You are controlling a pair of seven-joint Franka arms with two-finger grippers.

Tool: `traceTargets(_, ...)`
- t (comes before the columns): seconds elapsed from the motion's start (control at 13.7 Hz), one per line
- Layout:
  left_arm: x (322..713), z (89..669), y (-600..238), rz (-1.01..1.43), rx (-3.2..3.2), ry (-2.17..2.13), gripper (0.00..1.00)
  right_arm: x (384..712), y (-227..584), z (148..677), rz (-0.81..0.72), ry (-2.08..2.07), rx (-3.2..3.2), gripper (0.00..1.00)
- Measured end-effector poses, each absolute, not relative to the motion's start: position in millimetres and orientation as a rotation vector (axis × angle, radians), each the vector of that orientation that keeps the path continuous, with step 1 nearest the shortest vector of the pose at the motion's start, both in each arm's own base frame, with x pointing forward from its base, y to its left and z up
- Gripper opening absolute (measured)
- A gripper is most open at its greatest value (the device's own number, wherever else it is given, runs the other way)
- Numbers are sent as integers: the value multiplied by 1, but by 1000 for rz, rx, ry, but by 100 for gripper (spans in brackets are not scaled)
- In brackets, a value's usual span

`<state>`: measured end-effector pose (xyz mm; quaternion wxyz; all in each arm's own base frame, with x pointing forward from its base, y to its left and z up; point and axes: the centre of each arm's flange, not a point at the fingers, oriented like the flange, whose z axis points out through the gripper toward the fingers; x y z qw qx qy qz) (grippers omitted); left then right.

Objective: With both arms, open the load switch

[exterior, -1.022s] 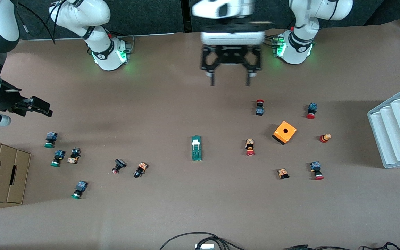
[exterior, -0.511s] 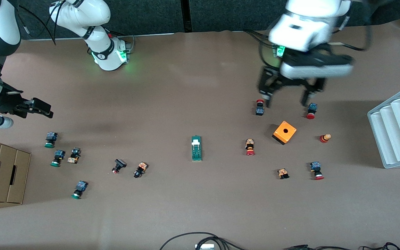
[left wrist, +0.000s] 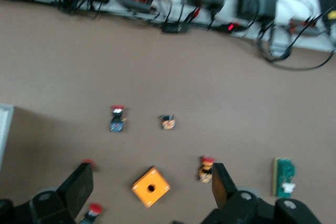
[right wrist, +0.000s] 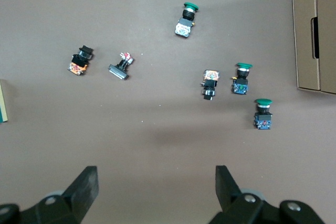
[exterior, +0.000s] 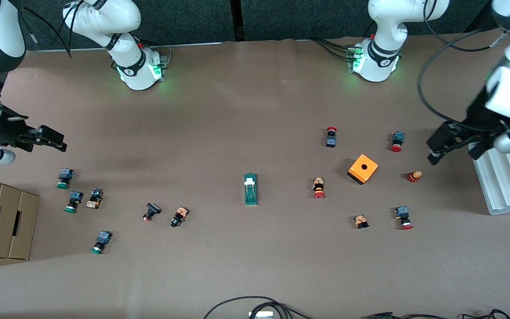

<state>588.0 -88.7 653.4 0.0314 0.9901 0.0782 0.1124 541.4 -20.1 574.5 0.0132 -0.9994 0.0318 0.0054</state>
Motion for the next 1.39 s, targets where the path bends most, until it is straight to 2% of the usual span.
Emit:
traceTargets(0.29, 582, 633, -69, 145, 3089, 268, 100, 542, -19, 575, 14, 92, -3114, 100)
traceTargets(0.66, 592, 618, -24, 91, 3073, 186, 100, 542, -19, 574, 13, 89, -3114, 100)
traceTargets(1.39, 589, 613, -27, 29, 3161, 186, 100, 542, -18, 574, 14, 88, -3114, 100)
